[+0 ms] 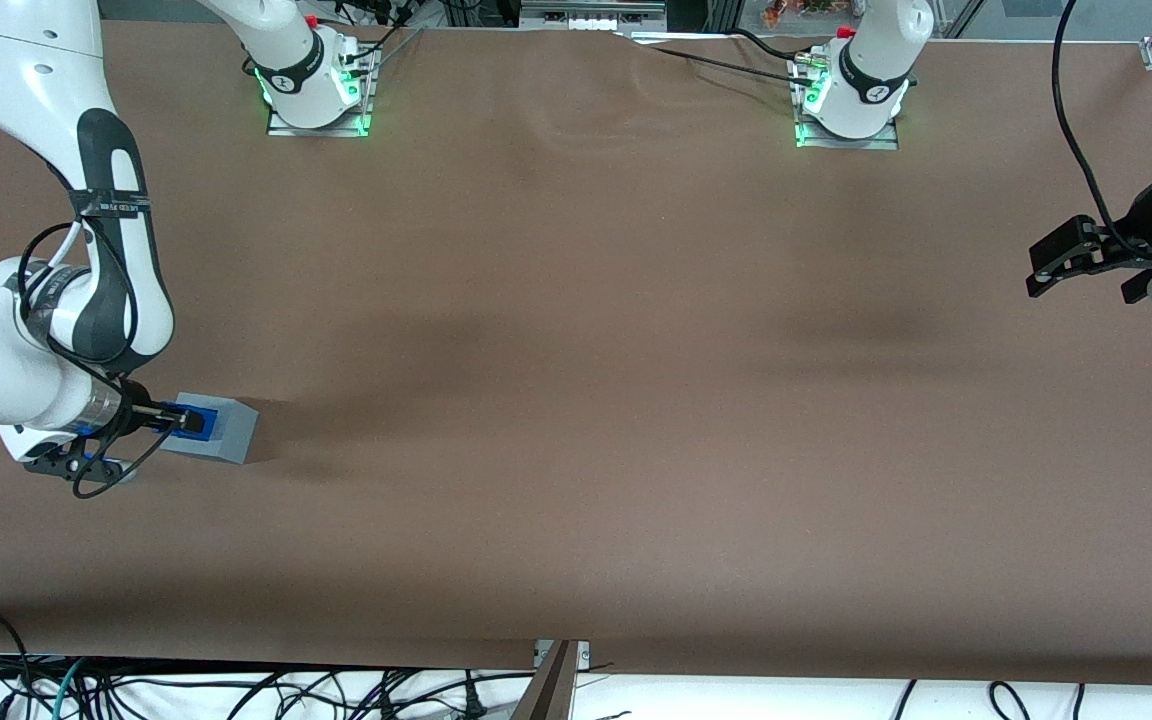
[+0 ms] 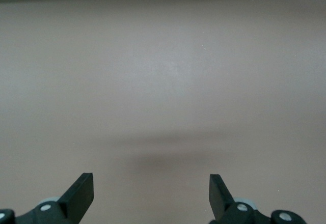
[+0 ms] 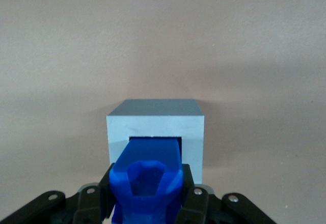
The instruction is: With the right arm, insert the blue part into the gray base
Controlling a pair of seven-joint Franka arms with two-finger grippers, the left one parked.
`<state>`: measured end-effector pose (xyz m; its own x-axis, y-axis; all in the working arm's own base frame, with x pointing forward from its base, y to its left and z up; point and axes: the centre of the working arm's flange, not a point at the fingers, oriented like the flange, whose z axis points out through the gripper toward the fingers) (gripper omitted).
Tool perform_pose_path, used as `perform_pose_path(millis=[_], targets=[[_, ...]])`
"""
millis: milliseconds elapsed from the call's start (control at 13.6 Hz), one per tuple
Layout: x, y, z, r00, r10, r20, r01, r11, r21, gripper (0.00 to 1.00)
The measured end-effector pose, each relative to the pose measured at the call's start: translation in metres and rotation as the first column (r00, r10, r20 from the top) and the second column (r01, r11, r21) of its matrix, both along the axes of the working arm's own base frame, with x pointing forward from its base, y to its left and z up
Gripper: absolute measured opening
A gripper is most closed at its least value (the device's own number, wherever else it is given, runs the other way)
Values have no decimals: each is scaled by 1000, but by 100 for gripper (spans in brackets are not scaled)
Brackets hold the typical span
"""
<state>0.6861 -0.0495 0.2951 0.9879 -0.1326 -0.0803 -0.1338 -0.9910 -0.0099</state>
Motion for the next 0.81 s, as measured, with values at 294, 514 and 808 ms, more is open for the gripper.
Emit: perform_pose_path(millis=[294,514,808], targets=[[12,25,69,999,32,-39,-32,999,8,91],[9,28,95,998,42,-42,-41,999,7,100],[3,35,157,997,74,-2,-74,997,-20,100]])
